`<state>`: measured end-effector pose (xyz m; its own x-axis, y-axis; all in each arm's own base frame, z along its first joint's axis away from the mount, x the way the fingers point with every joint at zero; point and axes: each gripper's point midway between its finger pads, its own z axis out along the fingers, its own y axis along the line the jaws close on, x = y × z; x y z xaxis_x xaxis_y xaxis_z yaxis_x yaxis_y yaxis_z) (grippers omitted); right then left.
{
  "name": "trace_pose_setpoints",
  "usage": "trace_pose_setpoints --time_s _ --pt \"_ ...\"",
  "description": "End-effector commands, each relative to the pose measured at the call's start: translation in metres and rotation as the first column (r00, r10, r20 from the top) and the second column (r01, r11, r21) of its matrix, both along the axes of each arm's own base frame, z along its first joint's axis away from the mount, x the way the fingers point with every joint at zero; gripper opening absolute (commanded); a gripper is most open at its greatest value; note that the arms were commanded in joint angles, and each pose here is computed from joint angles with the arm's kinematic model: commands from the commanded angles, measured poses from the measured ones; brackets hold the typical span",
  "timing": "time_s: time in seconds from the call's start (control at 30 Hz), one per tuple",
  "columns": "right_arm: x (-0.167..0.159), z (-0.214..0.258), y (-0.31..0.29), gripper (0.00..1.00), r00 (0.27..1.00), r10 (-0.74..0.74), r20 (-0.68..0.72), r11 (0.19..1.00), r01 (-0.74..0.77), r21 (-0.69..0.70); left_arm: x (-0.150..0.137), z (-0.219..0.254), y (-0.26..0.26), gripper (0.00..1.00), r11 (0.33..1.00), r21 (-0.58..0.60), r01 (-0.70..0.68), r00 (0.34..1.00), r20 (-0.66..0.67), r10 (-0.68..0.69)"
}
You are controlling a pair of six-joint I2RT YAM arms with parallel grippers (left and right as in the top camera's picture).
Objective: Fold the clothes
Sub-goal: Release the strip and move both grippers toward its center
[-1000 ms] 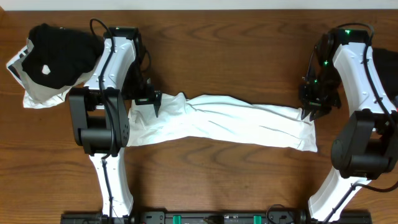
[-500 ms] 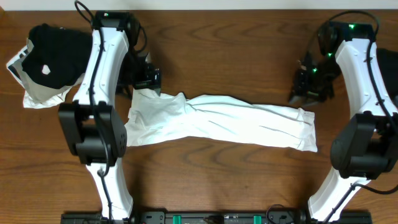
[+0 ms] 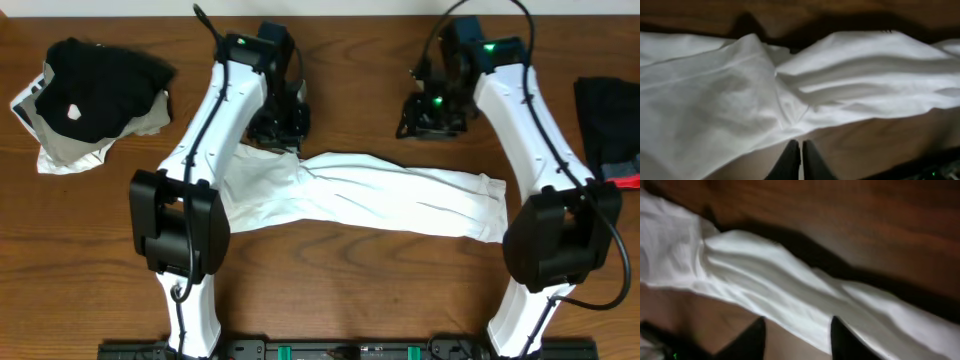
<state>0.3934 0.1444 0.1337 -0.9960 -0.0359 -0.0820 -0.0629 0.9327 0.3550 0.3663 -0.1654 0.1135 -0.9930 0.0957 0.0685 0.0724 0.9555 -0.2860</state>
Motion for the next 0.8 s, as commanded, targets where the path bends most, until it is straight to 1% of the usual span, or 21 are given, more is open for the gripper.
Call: trace_pose_setpoints --time_s 0.0,0.17,0.23,0.4,0.57,0.7,0.77 --pt "0.007 -0.006 0.009 0.3 0.996 -0.092 -0.015 0.996 0.091 -0.02 -0.003 -0.019 0.006 0.06 0.997 0.016 -0.071 0.996 -0.046 0.072" --pt "0.009 -0.025 0.033 0.07 0.996 -0.089 -0.031 0.996 0.089 -0.017 -0.007 -0.037 0.007 0.06 0.997 0.019 -0.07 0.996 -0.055 0.071" --pt "0.008 -0.034 0.041 0.01 0.996 -0.076 -0.043 0.997 0.075 -0.021 -0.008 -0.041 0.008 0.06 0.998 0.02 -0.062 0.996 -0.058 0.063" --pt "0.005 -0.062 0.052 0.01 0.996 -0.062 -0.067 0.994 0.055 -0.093 -0.009 -0.044 0.01 0.06 0.998 0.028 -0.054 0.997 -0.057 0.055" --pt "0.003 -0.084 0.062 0.01 0.995 -0.04 -0.088 0.992 0.029 -0.121 -0.009 -0.044 0.01 0.06 0.998 0.028 -0.051 0.997 -0.057 0.052" --pt "0.0 -0.09 0.066 0.01 0.994 -0.037 -0.103 0.992 0.025 -0.123 -0.009 -0.044 0.01 0.06 0.998 0.03 -0.051 0.997 -0.054 0.052" --pt "-0.003 -0.091 0.069 0.01 0.994 -0.028 -0.107 0.992 0.015 -0.124 -0.008 -0.045 0.014 0.06 0.997 0.054 -0.05 0.998 -0.047 0.053"
